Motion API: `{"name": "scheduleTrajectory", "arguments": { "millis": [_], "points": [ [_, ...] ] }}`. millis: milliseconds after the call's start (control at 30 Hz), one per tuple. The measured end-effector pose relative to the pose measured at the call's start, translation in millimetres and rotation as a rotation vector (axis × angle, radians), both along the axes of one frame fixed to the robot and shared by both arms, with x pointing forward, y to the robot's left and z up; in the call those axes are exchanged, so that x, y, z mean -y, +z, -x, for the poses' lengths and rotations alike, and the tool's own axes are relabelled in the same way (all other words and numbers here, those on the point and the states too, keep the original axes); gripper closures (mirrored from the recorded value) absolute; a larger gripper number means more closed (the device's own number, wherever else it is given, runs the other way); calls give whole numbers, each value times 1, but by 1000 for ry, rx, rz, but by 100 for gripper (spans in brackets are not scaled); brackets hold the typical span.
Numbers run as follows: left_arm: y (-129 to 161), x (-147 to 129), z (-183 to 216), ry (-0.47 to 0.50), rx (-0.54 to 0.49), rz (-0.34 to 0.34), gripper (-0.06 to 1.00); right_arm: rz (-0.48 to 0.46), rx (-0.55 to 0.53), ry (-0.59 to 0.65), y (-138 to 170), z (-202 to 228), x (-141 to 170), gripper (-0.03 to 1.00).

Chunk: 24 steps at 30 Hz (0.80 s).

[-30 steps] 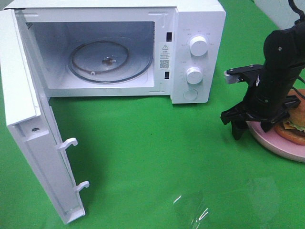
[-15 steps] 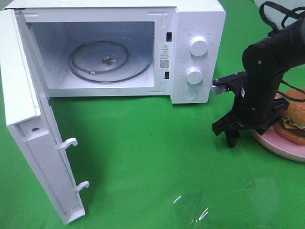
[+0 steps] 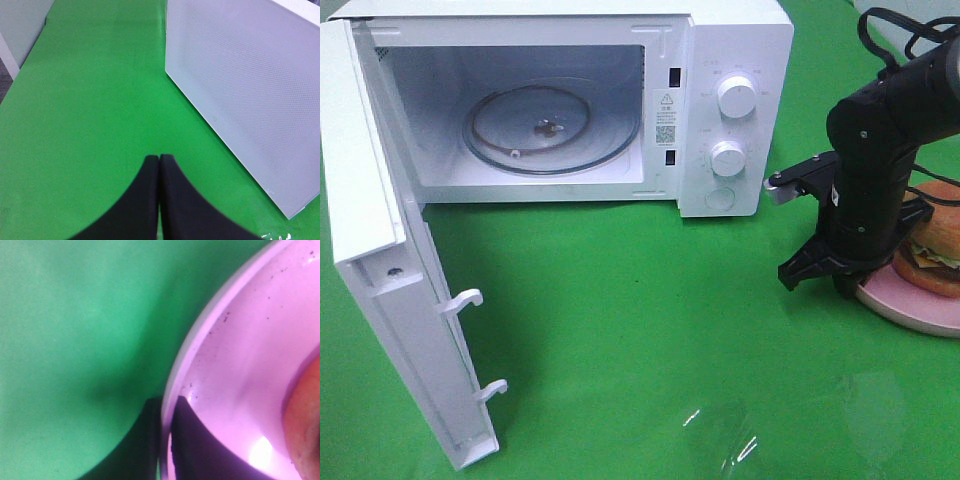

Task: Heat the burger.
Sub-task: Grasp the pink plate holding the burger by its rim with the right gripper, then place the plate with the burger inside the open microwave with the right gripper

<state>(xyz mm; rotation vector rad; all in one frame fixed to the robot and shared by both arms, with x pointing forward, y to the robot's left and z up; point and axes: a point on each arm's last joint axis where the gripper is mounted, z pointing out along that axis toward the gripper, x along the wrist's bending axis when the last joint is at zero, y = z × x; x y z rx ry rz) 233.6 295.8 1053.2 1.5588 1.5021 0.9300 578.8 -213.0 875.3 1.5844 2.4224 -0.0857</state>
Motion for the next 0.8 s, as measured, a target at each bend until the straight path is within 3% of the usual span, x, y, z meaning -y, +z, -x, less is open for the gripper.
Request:
{"name": "scheduleTrajectory", "arguments": {
  "millis": [267,800],
  "points": [
    [0,0,0,0,0,0,94,4,6,30,10,9,-4,96],
    [0,0,0,0,0,0,94,25,84,361,54,92,-58,96]
  ]
}}
